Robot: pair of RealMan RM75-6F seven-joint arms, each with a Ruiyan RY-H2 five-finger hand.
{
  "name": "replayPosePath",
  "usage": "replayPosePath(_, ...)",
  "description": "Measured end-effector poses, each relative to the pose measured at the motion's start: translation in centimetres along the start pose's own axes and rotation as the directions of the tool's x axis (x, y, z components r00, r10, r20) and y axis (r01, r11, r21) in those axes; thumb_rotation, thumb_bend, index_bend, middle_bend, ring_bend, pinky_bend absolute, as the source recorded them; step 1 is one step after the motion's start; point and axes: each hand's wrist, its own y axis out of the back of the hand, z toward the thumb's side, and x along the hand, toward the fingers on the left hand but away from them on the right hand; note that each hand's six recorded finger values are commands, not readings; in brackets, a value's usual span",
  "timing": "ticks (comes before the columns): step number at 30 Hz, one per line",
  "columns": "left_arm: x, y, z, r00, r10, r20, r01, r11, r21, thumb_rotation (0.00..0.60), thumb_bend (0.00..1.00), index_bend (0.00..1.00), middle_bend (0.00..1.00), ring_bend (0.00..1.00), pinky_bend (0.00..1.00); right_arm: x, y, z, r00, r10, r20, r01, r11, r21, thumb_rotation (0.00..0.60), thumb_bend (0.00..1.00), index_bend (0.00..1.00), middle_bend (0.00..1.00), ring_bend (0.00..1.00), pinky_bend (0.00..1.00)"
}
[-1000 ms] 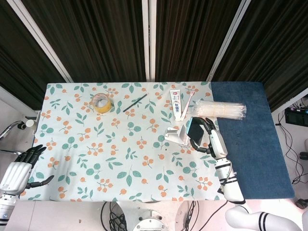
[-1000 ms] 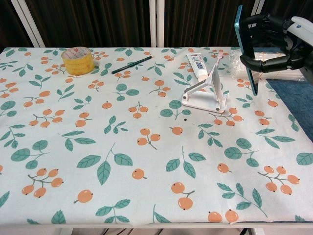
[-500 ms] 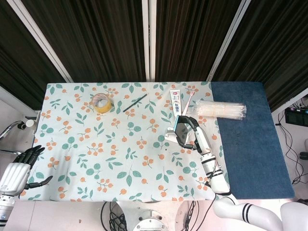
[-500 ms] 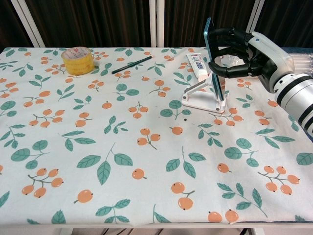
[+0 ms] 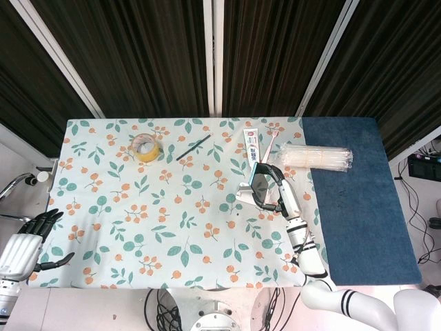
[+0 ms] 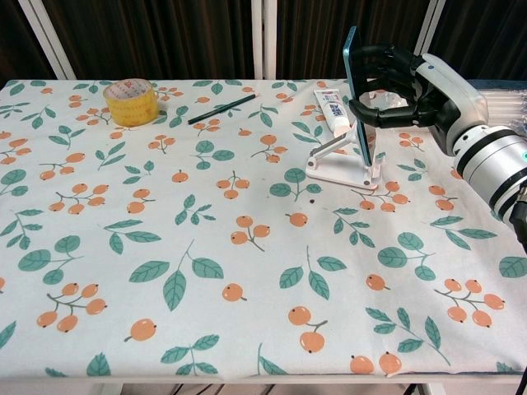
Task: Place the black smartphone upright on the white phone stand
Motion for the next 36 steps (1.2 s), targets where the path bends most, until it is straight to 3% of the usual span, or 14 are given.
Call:
replayPosePath(12, 0.1, 0.0, 0.0, 1.000, -0.003, 0.000, 0.003, 1.000, 0.001, 0.322, 0.15, 0.10, 0.07, 0.11, 0.22, 0.1, -0.1, -1.3, 0.999, -0.018, 0.036, 0.020, 0.998, -0.053, 0.600, 0.33, 0.48, 0.25, 0.31, 0.00)
replayPosePath(36, -0.2, -0.2, -0.4, 1.000, -0.008, -0.010, 0.008, 1.000, -0.011, 0.325, 0.15, 0.10, 0.07, 0.11, 0.22, 0.5, -0.2, -2.7, 0.998, -0.010, 0.057, 0.012, 0.999, -0.035, 0.600, 0.33, 0.48, 0.24, 0.31, 0.00)
